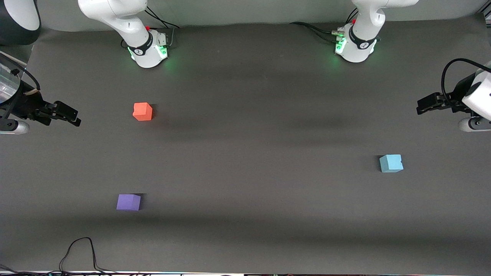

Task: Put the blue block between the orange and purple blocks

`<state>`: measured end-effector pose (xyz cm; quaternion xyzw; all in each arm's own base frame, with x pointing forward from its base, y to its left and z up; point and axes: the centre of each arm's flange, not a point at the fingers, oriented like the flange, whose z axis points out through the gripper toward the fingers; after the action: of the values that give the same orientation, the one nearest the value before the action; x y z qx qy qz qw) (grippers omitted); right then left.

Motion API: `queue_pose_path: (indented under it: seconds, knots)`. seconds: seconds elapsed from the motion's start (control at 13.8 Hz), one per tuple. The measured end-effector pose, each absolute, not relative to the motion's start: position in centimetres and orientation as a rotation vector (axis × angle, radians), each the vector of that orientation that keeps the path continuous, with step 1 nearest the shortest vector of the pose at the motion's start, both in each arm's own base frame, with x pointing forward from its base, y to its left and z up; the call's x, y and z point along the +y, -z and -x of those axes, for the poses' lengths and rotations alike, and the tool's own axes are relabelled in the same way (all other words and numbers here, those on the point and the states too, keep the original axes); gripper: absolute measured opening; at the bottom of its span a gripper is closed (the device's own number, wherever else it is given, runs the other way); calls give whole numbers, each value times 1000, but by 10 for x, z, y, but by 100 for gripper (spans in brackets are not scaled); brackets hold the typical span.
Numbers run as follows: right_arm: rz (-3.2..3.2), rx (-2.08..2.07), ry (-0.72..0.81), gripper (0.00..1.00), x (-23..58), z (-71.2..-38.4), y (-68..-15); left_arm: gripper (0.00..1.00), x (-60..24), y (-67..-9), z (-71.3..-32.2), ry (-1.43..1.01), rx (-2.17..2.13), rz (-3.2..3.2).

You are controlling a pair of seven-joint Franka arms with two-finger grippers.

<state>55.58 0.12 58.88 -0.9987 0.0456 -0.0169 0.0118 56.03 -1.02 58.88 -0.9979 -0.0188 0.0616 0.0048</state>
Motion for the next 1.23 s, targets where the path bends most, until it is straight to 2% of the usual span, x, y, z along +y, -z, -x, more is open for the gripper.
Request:
queue_pose_path:
  seconds: [0.58,1.01,1.23]
  knots:
    - [3115,130,62,100,6,-557,-591,100,3,-581,-559,-235,67,3130]
    - [3115,129,62,100,6,-557,-591,100,56,-576,-531,-244,106,3146]
    - [3115,129,72,100,6,-558,-594,100,51,-544,-532,-199,124,3145]
